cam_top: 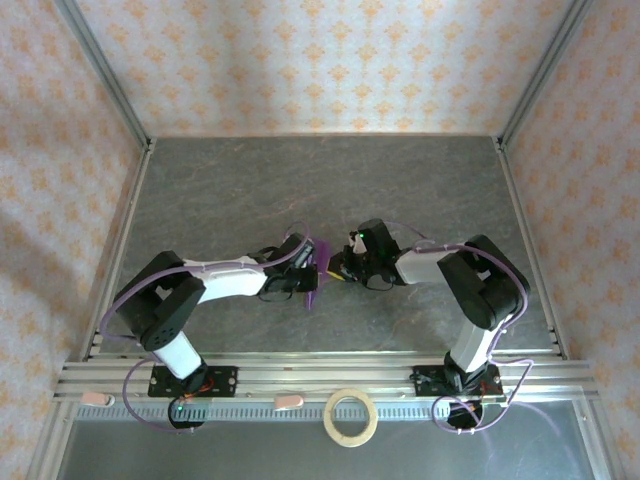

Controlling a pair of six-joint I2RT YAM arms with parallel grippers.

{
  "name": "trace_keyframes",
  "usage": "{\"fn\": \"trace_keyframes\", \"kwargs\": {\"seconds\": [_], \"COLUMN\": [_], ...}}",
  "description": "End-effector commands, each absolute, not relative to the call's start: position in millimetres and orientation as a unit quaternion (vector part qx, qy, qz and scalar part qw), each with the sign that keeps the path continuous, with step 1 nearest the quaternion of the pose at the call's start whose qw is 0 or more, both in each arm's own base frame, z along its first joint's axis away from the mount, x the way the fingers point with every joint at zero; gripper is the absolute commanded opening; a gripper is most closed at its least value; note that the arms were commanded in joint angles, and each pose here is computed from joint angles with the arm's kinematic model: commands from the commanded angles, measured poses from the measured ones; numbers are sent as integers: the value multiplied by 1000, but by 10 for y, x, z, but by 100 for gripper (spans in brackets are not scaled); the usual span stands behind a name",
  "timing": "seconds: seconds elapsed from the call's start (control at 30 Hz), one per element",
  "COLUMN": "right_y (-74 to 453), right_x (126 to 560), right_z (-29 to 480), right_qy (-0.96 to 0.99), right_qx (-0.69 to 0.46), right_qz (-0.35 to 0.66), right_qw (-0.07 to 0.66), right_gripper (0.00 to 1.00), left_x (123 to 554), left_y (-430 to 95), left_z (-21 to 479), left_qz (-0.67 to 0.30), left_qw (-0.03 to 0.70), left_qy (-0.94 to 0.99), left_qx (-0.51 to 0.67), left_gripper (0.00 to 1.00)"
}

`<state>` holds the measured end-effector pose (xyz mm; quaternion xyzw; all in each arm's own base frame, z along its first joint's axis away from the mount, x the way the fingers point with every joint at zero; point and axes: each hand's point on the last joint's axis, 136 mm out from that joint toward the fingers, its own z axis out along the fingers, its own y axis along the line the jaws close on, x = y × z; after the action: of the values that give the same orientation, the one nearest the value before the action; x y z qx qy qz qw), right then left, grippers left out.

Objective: Fold a paper plane with a square sheet of paper (pick it up from the middle)

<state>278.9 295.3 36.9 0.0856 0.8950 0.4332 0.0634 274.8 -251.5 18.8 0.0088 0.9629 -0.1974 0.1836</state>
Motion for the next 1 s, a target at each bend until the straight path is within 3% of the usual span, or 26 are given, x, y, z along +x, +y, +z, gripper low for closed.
{"fn": "trace_keyframes", "kwargs": {"seconds": [0.0,0.17,0.33,0.53,0.97], "right_y": [2965,2774,2308,1950,1969], "right_x": [2852,2950,3035,2951,2905], "right_z": [428,569,624,568,554], "right_qy": [894,899,905,906,903], "right_qx": [78,85,127,155,153], "right_qz": [435,414,372,348,361], "right_qw": [77,116,163,183,175], "right_gripper": [16,35,45,49,49], "left_x": [2754,2811,2949,3045,3030], "left_y": [-2565,-2485,-2300,-2169,-2107], "left_z": [174,233,346,391,235], "left_qz": [-195,-173,-114,-56,-23], "left_qw": [180,193,220,225,204], "left_qy": [964,966,969,972,978], "left_qx": [19,3,-25,-34,-38], "left_gripper": [11,9,8,8,10]}}
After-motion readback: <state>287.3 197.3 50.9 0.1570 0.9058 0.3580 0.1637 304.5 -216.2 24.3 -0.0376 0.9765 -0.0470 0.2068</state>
